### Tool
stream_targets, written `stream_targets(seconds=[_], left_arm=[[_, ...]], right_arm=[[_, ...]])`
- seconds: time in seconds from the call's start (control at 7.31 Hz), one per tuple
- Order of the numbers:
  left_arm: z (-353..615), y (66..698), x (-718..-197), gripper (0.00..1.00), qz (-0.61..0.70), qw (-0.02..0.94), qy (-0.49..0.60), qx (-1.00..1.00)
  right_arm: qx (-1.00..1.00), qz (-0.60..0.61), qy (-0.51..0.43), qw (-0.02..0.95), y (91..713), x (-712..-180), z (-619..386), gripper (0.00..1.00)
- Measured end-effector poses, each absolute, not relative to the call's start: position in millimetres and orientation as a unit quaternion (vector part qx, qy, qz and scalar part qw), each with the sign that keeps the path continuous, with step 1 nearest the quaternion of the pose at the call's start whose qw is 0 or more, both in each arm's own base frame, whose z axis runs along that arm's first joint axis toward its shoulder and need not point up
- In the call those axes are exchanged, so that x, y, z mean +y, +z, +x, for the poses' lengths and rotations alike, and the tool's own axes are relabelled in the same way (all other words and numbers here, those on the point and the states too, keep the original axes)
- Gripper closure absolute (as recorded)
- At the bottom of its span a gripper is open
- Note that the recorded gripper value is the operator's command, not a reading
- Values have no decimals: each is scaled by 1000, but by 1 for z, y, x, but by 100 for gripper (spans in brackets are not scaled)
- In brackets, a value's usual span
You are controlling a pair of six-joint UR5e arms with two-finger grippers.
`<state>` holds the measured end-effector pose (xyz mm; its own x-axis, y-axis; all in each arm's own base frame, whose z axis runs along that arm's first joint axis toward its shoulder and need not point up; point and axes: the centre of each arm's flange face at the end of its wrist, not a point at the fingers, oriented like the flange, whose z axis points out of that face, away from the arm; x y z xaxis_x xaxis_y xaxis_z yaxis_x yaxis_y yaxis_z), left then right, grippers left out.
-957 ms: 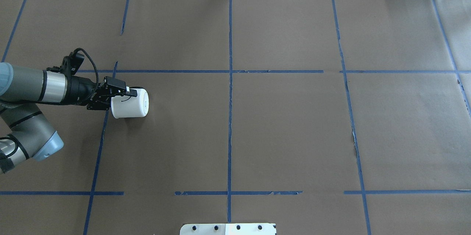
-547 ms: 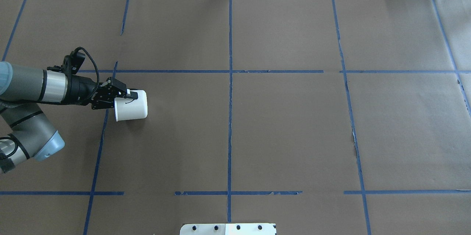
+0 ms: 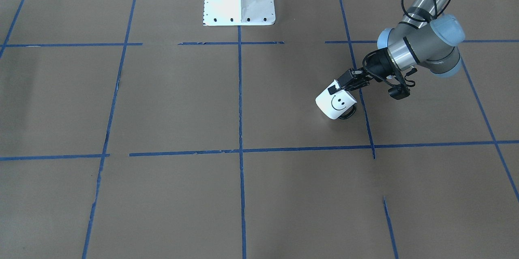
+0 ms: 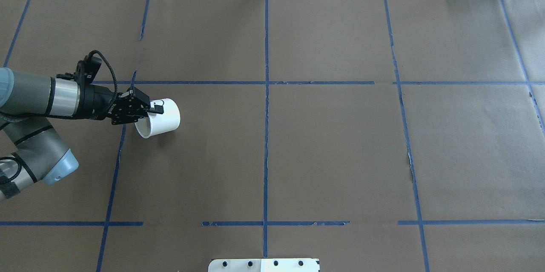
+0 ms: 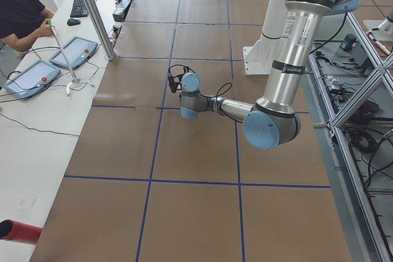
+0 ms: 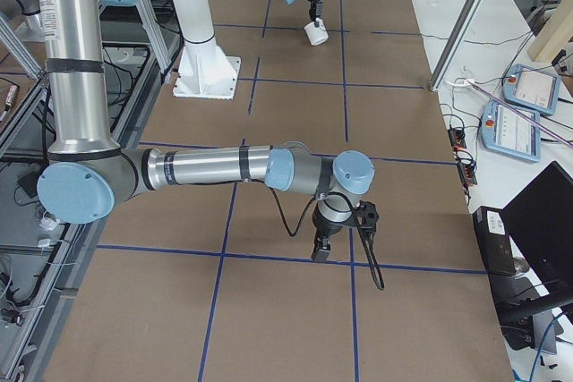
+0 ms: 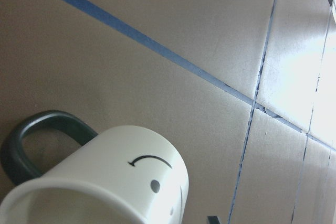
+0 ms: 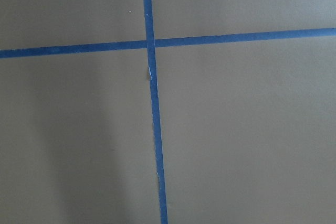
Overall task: Flip mug
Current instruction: 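Lift the mug with the left gripper and carry it toward the table center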
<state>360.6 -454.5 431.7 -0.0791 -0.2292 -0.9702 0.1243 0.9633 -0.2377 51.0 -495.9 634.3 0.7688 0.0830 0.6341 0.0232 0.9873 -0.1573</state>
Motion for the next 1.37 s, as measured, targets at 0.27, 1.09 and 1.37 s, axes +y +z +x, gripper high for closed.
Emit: stream_targets(seconds=[0.27, 1.09, 1.37], left_arm=[[361, 427, -454, 100, -40, 676, -130, 724], [357, 352, -471, 100, -93, 684, -107, 716], [376, 291, -492, 100, -89, 700, -109, 700]], right_arm=[[-340, -78, 16, 937, 634, -496, 51, 0], [-340, -78, 16, 937, 635, -496, 51, 0], [-340, -78, 16, 937, 634, -496, 51, 0]])
